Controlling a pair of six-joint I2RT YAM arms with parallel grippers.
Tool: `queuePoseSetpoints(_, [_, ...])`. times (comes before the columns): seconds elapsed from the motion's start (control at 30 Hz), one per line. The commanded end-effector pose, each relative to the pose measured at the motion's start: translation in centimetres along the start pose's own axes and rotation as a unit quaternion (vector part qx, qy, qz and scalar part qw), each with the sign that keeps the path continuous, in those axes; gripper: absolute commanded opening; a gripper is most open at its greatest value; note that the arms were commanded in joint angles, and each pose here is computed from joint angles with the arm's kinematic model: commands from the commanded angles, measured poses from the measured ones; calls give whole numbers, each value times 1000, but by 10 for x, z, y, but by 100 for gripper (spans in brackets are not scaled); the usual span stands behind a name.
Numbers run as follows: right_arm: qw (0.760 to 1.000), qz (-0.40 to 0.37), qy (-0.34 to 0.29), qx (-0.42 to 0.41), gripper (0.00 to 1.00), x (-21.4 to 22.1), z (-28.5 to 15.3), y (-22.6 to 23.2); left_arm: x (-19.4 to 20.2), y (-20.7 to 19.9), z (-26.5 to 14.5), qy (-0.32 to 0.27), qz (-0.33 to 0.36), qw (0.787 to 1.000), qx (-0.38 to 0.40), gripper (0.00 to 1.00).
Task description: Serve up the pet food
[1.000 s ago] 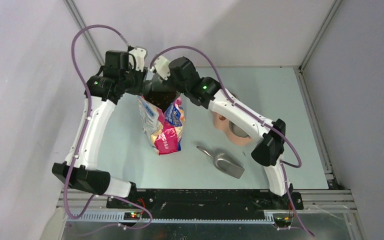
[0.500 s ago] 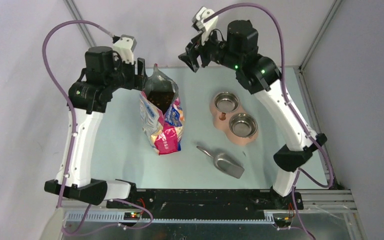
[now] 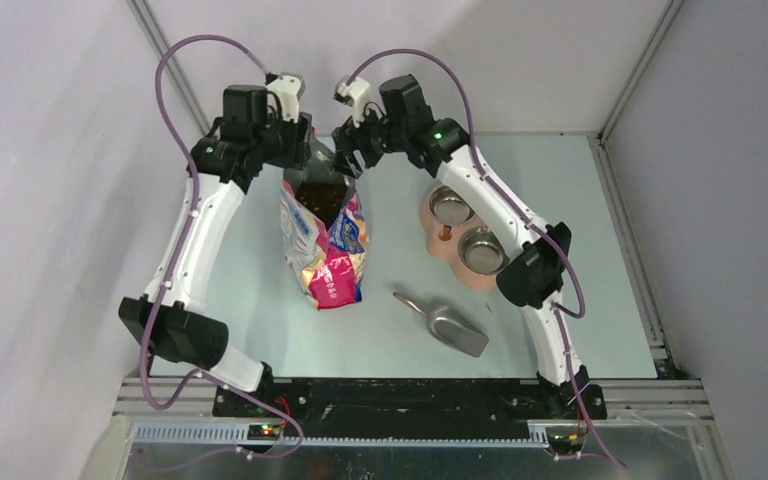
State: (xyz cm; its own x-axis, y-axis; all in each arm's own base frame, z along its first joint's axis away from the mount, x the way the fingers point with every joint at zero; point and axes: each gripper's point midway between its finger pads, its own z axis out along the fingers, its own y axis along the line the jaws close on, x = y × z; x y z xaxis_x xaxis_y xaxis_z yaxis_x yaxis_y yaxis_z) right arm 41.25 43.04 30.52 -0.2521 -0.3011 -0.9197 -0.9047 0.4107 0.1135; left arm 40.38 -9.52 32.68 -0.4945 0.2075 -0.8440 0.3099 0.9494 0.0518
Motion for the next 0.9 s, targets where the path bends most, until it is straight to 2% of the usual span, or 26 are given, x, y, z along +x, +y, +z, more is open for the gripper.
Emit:
queuePoseSetpoints(0.0, [997, -32, -66, 34, 70, -50, -10, 2, -27, 7, 13, -38, 9, 999, -15, 56])
queuePoseSetpoints(0.13, [996, -27, -64, 47, 60, -44, 1, -10, -29, 10, 30, -30, 8, 999, -21, 47])
queuePoseSetpoints(0.3, [994, -40, -56, 89, 50, -36, 14, -20, -28, 20, 39, -19, 18, 999, -42, 29])
queuePoseSetpoints(0.43, [989, -51, -53, 128, 48, -33, 23, -28, -29, 18, 36, -20, 19, 999, -39, 22])
queuePoseSetpoints(0.57, [991, -36, -58, 117, 46, -34, 26, -23, -31, 18, 32, -23, 19, 999, -39, 19])
queuePoseSetpoints(0.73, [992, -40, -75, 90, 50, -50, 14, -11, -30, 16, 30, -25, 12, 999, -35, 13])
queuePoseSetpoints(0.87, [994, -34, -52, 85, 49, -33, 23, -7, -30, 16, 30, -25, 9, 999, -35, 9])
